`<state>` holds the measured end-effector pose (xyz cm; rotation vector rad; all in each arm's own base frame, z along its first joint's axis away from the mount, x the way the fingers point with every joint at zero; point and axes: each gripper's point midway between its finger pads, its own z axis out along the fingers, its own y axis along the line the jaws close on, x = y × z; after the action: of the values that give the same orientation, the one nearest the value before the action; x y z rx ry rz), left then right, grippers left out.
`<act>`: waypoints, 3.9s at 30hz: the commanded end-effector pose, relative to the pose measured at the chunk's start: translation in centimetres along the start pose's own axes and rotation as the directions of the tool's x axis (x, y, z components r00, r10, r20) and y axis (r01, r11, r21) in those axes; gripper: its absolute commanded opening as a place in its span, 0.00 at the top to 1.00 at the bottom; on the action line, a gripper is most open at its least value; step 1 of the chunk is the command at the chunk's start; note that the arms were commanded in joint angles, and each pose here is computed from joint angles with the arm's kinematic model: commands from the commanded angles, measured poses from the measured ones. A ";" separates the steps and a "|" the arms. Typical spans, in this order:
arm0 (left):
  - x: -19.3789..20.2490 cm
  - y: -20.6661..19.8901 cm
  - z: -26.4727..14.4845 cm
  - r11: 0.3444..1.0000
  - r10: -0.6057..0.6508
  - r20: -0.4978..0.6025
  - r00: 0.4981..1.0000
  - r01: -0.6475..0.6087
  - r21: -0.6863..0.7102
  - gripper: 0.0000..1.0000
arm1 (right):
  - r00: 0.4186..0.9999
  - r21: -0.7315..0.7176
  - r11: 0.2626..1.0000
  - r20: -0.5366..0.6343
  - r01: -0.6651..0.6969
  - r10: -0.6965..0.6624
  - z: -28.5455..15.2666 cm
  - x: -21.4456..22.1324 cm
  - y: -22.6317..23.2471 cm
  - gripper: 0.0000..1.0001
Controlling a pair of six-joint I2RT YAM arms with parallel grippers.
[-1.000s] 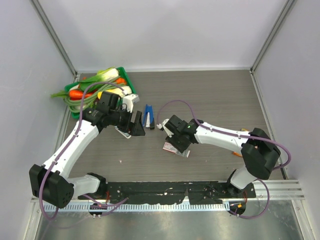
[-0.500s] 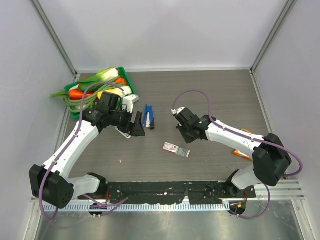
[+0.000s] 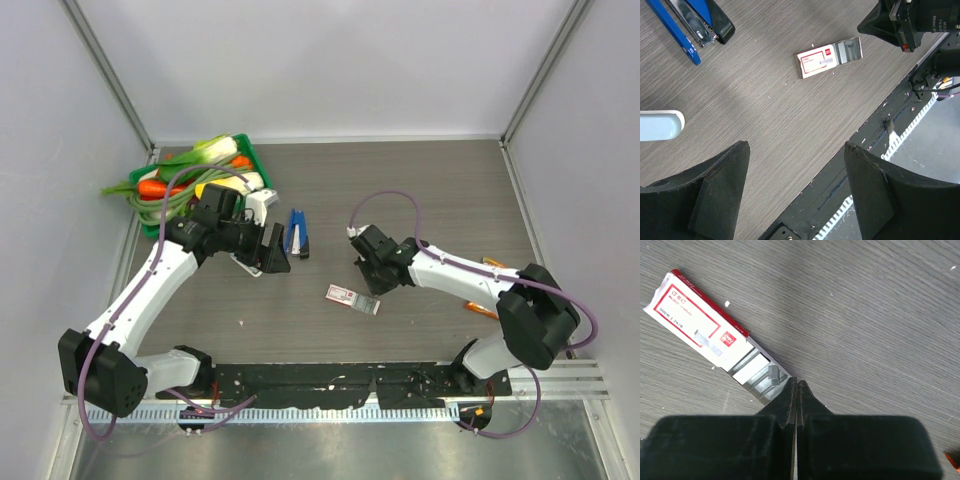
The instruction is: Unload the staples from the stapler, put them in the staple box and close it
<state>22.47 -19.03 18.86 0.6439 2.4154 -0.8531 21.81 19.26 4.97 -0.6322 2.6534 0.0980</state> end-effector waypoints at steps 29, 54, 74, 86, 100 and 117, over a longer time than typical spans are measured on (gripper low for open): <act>-0.7 -0.5 -0.5 0.999 0.040 0.034 0.999 -0.041 0.004 0.20 | 0.999 -0.040 0.999 -0.014 -0.032 0.032 1.9 -0.2 1.3 0.99; -0.6 -0.5 -0.5 0.999 0.048 0.040 0.998 -0.048 0.006 0.20 | 0.999 -0.104 0.993 -0.001 -0.047 0.047 1.1 -0.4 2.7 0.99; -0.4 -0.3 -0.3 0.999 0.049 0.032 0.998 -0.050 0.004 0.21 | 0.997 -0.131 0.990 0.064 -0.045 0.053 0.6 -2.1 3.2 0.99; -0.4 -0.3 -0.3 0.999 0.052 0.033 0.998 -0.052 0.004 0.20 | 0.998 -0.155 0.987 0.037 -0.052 0.058 0.9 -1.3 3.6 0.99; -0.3 -0.2 -0.4 0.999 0.053 0.033 0.998 -0.053 0.001 0.21 | 0.999 -0.152 0.987 0.003 -0.052 0.053 1.5 -0.1 3.7 0.99; -0.2 -0.1 -0.3 0.998 0.056 0.032 0.998 -0.055 -0.007 0.21 | 0.999 -0.218 0.975 -0.020 -0.036 0.032 1.0 1.2 6.4 0.99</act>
<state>22.35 -18.80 18.54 0.6660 2.4099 -0.8353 18.69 24.00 3.22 -0.6744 2.7006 0.3640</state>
